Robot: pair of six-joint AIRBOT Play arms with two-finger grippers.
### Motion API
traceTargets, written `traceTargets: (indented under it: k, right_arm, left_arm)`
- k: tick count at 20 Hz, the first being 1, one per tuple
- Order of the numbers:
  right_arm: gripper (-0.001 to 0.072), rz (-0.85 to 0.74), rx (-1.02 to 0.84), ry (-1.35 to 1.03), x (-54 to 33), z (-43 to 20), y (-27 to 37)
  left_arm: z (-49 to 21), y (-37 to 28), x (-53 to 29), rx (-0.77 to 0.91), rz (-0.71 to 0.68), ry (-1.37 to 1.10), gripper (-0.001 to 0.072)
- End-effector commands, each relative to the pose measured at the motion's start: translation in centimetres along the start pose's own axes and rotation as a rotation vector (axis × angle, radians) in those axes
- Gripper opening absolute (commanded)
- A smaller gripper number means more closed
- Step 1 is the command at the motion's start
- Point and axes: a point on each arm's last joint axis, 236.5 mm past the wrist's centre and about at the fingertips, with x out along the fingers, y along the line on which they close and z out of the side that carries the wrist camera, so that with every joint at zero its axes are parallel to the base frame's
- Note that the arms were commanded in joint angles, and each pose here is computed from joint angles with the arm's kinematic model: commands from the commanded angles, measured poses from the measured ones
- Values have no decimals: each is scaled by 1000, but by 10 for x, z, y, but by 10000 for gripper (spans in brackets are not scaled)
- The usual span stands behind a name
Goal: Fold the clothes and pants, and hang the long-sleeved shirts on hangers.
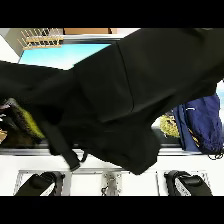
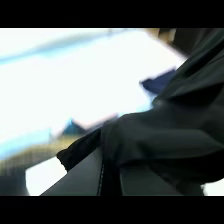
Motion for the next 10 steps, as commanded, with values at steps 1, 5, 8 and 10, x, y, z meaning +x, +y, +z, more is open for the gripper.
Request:
traceTargets:
  k: [1, 5, 8, 10]
  right_arm:
    - [10, -39, 103, 109, 55, -37, -44]
    - [10, -131, 258, 369, 150, -159, -132]
    - [11, -211, 301, 534, 202, -270, -196]
    - [12, -250, 345, 588, 220, -325, -225]
  left_arm:
    - [-64, 65, 59, -139, 222, 352, 19]
    - [-111, 188, 160, -94, 574, 497, 19]
    - [-134, 239, 262, -77, 502, 454, 19]
    - [-134, 273, 309, -85, 479, 378, 20]
